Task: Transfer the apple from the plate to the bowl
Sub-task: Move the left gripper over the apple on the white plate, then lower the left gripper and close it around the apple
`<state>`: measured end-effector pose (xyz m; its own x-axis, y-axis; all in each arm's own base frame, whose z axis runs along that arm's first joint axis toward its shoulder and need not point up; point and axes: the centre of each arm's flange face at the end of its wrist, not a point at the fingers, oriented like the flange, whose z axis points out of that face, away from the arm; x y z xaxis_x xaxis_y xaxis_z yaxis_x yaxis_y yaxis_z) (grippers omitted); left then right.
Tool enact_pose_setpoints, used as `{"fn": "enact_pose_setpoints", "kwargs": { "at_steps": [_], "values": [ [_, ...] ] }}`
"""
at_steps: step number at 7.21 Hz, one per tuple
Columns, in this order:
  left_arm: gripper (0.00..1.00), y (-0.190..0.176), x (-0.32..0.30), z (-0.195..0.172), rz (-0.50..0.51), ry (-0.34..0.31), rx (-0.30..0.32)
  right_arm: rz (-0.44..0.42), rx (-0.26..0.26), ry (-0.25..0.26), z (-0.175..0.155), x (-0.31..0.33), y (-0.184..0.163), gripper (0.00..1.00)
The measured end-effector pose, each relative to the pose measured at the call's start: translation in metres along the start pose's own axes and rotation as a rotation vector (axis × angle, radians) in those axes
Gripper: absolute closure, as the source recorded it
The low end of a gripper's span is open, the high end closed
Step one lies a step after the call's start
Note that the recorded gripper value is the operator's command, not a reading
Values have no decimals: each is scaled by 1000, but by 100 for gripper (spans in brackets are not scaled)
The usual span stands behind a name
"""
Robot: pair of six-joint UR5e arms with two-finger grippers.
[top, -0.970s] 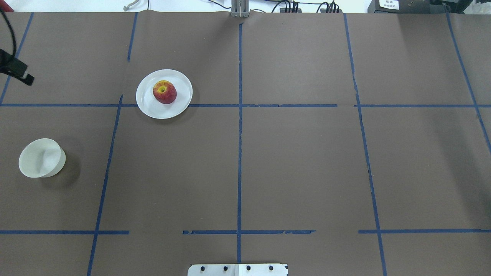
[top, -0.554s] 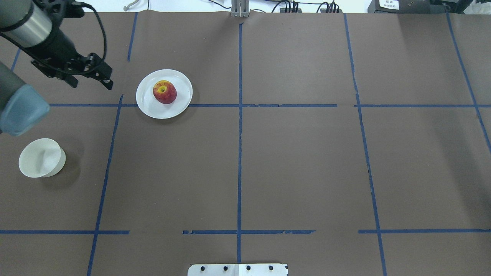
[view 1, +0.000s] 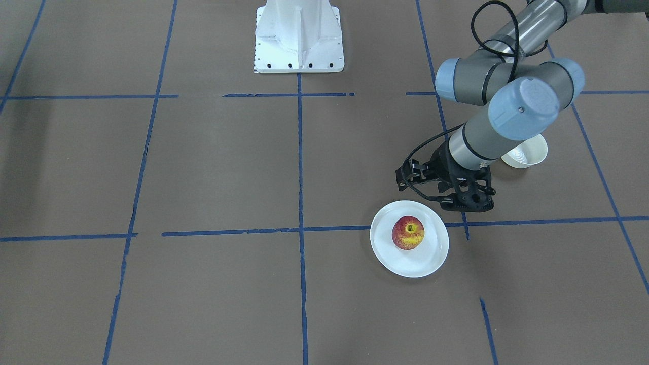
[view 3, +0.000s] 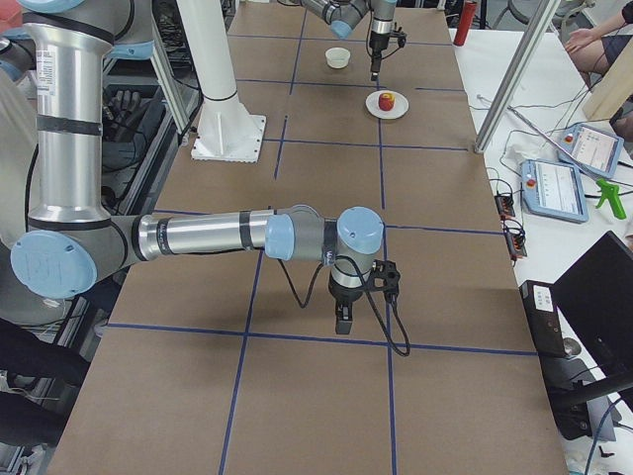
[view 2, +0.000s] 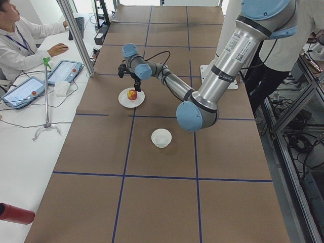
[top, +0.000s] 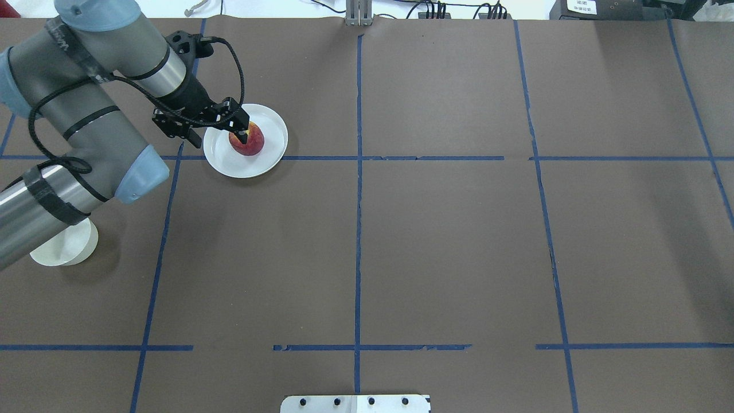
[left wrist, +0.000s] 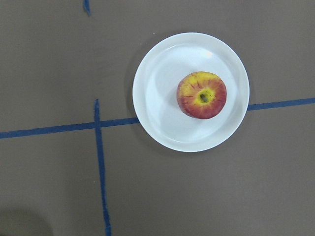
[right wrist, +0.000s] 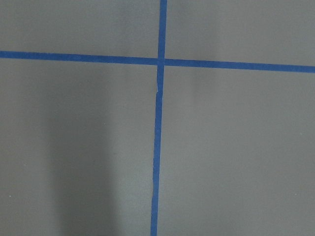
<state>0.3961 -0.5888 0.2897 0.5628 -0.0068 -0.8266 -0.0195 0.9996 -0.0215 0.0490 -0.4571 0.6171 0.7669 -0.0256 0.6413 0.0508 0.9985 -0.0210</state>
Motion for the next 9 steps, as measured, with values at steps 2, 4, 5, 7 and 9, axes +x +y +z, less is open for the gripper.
{"fn": "enact_pose_setpoints", "kwargs": {
  "at_steps": [2,4,5,7,9],
  "values": [
    [0,-10,30,32,-31,-64,33,0,0,0,0,0,0,0],
    [0,-22,23,55,-40,-136,74,0,0,0,0,0,0,0],
    [0,-24,22,63,-38,-153,88,0,0,0,0,0,0,0],
    [0,-27,20,70,-27,-154,100,0,0,0,0,0,0,0],
    [0,-31,13,80,-19,-150,106,-1,0,0,0,0,0,0]
  ]
}}
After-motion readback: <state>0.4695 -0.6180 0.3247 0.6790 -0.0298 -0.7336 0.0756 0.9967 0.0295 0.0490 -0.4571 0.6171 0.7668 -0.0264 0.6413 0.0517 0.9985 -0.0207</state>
